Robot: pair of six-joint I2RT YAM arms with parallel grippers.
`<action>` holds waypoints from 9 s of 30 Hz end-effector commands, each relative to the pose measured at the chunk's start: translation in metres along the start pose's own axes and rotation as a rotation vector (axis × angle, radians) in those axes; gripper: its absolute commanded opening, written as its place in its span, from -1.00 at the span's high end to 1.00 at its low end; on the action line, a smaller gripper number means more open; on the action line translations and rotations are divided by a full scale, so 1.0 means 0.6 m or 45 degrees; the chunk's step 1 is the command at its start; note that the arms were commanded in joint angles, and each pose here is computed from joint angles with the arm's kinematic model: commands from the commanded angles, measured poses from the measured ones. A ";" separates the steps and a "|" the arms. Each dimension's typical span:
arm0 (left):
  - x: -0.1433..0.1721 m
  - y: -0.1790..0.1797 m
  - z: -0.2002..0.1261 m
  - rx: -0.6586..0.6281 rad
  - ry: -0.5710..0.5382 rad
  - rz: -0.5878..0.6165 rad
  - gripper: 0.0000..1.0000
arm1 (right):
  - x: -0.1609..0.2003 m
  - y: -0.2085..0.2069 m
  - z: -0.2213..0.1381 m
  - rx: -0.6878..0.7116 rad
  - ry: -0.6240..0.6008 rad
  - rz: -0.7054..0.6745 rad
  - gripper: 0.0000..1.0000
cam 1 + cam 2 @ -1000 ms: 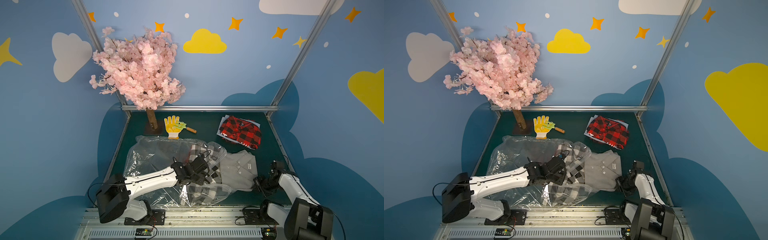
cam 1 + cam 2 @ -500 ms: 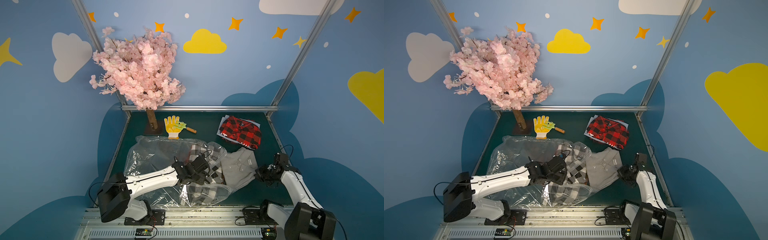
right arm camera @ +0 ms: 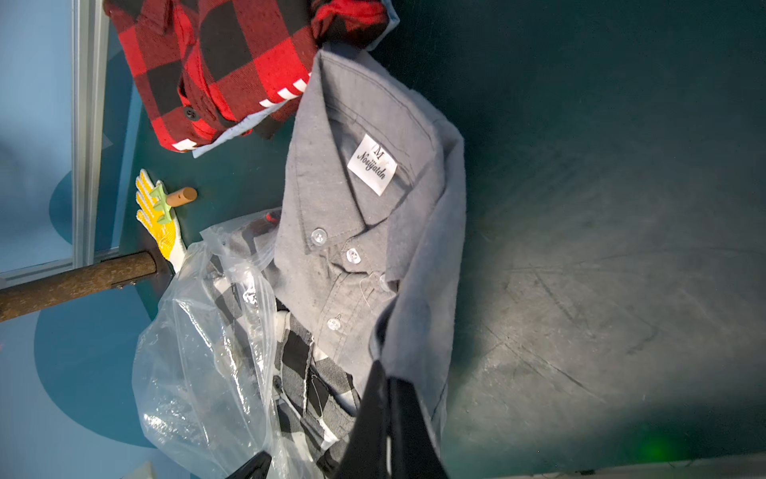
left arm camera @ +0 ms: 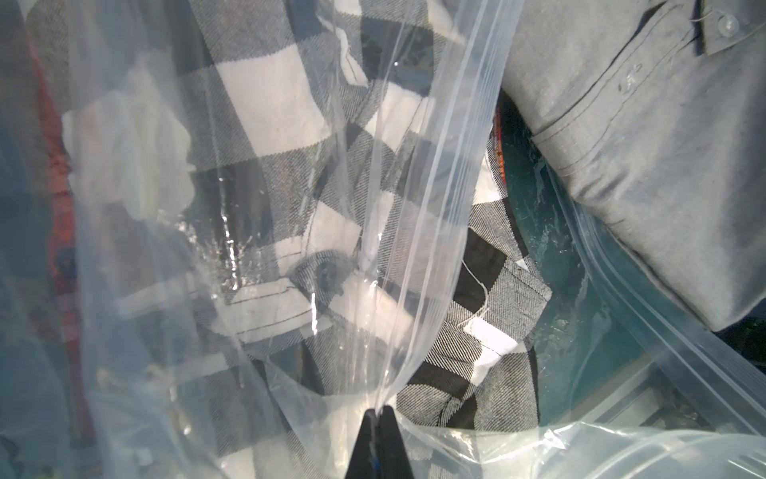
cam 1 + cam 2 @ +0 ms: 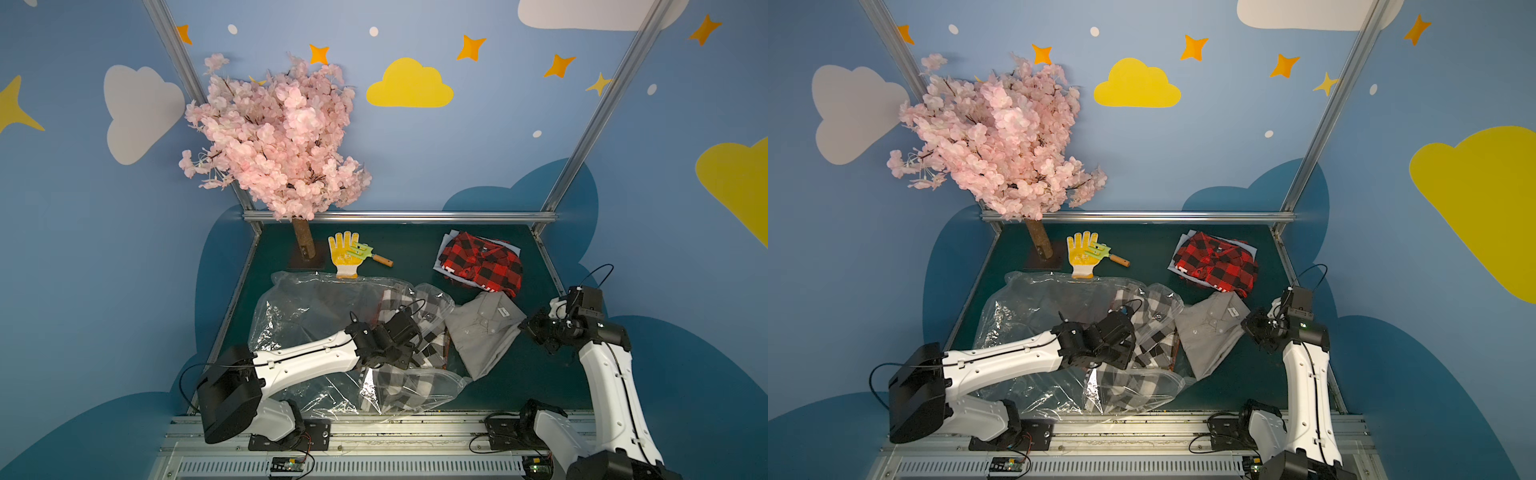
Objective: Take the shirt out of the vacuum bag
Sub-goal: Pick up the shirt from the center of the board, then place the shirt at the center of the board, then take out the shirt from the vacuum bag.
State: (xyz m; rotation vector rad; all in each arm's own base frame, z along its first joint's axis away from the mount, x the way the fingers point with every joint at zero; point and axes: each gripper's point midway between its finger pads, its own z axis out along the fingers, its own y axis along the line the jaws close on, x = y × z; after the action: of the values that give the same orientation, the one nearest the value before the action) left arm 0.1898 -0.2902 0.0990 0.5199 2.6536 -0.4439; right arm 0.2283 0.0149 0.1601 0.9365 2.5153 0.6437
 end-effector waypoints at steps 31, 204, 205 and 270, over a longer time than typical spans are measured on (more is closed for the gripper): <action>0.015 0.017 0.005 -0.067 0.066 -0.001 0.94 | -0.044 0.345 -0.188 -0.423 -0.093 -0.710 1.00; -0.143 0.027 -0.022 0.068 -0.209 -0.029 0.94 | 0.228 0.206 0.287 -0.873 0.649 -0.154 0.17; -0.149 0.030 -0.023 0.073 -0.217 -0.032 0.94 | 0.231 0.209 0.289 -0.866 0.657 -0.166 0.17; -0.060 0.035 -0.004 0.255 -0.167 -0.097 0.94 | 0.443 0.084 0.176 -0.559 0.985 -0.447 -0.52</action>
State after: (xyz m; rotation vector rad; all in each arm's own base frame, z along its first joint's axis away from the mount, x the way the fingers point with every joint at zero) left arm 0.2283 -0.2819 0.1039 0.4442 2.5366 -0.7254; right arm 0.1249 0.2545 0.0476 0.0931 2.8542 1.5206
